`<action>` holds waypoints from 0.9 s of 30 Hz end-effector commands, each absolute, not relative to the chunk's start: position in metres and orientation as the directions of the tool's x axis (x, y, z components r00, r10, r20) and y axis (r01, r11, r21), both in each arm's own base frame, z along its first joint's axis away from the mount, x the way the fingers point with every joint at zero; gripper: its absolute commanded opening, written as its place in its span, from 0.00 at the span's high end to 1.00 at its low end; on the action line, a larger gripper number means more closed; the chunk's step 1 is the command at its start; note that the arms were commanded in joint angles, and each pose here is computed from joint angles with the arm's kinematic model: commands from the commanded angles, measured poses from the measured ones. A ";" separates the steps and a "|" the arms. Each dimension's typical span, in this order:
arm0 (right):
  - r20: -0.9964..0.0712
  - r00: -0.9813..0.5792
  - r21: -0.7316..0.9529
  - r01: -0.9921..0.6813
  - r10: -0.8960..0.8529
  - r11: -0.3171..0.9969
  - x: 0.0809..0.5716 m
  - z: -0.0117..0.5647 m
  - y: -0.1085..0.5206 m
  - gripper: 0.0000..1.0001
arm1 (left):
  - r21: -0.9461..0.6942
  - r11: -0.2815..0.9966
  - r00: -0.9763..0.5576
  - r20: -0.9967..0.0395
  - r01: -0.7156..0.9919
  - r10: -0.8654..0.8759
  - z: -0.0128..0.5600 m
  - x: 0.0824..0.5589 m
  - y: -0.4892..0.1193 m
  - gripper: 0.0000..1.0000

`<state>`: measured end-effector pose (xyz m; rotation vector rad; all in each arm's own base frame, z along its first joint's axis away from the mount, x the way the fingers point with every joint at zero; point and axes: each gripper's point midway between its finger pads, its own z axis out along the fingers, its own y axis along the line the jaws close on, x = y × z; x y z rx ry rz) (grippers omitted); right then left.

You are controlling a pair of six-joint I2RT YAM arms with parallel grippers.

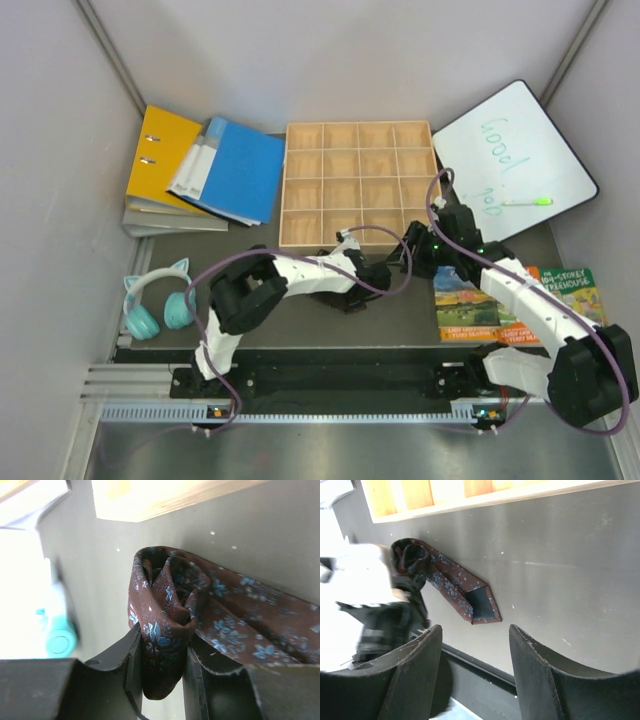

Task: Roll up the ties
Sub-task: Roll the tie at the center of the board.

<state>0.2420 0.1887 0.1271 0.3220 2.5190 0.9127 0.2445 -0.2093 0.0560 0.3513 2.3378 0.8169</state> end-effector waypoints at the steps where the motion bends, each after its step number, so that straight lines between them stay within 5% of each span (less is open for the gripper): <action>1: -0.356 -0.862 0.662 0.040 0.361 0.748 0.240 0.142 0.180 0.43 | 0.735 0.678 -0.722 -0.460 0.018 0.517 0.067 0.239 -0.213 0.93; 17: -0.394 -0.843 0.656 0.022 0.367 0.754 0.237 0.163 0.172 0.43 | 0.535 0.807 -0.771 -0.395 0.249 0.500 0.005 0.218 -0.270 0.73; 27: -0.401 -0.839 0.654 0.020 0.369 0.757 0.235 0.169 0.170 0.42 | 0.424 0.844 -0.796 -0.357 0.328 0.489 0.005 0.202 -0.281 0.39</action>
